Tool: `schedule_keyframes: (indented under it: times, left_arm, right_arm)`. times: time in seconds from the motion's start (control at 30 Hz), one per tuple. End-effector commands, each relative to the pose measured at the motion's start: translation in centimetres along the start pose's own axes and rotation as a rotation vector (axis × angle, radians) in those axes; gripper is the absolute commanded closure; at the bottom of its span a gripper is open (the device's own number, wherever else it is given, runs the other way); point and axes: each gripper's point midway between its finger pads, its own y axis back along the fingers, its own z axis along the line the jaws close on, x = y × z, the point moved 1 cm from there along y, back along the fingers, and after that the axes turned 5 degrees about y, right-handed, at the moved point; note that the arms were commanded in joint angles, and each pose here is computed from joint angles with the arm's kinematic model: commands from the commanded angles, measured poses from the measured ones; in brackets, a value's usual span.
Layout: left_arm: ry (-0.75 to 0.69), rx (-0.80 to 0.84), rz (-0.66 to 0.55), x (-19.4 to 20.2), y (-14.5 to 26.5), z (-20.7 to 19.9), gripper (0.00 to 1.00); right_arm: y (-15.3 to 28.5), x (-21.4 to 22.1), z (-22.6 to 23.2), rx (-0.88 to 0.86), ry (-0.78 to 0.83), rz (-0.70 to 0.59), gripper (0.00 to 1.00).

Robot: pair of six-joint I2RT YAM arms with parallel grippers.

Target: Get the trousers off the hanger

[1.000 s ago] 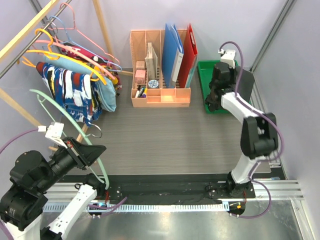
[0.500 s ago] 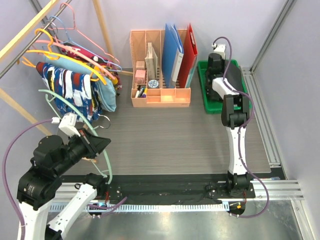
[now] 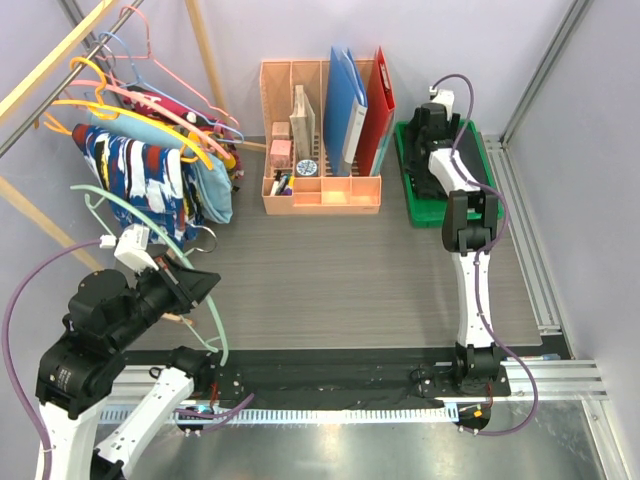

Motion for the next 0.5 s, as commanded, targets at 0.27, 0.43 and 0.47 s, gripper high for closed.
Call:
schedule_keyframes:
  times: [0.27,0.43,0.47]
  left_arm:
    - [0.066,0.07,-0.045,-1.5,1.2,-2.4,1.0]
    - [0.09,0.119,-0.074,-2.1,2.7,-3.6,1.0]
    - [0.092,0.128,-0.08,-2.3,3.1,-3.8,1.0]
  right_arm:
    - [15.6,-5.2,-6.0,-0.03,-0.155,0.28,0.08]
    - [24.6,-5.3,-8.9,-0.07,-0.239,0.312,0.09]
    - [26.1,-2.9,-8.8,-0.075,-0.209,0.366,0.09]
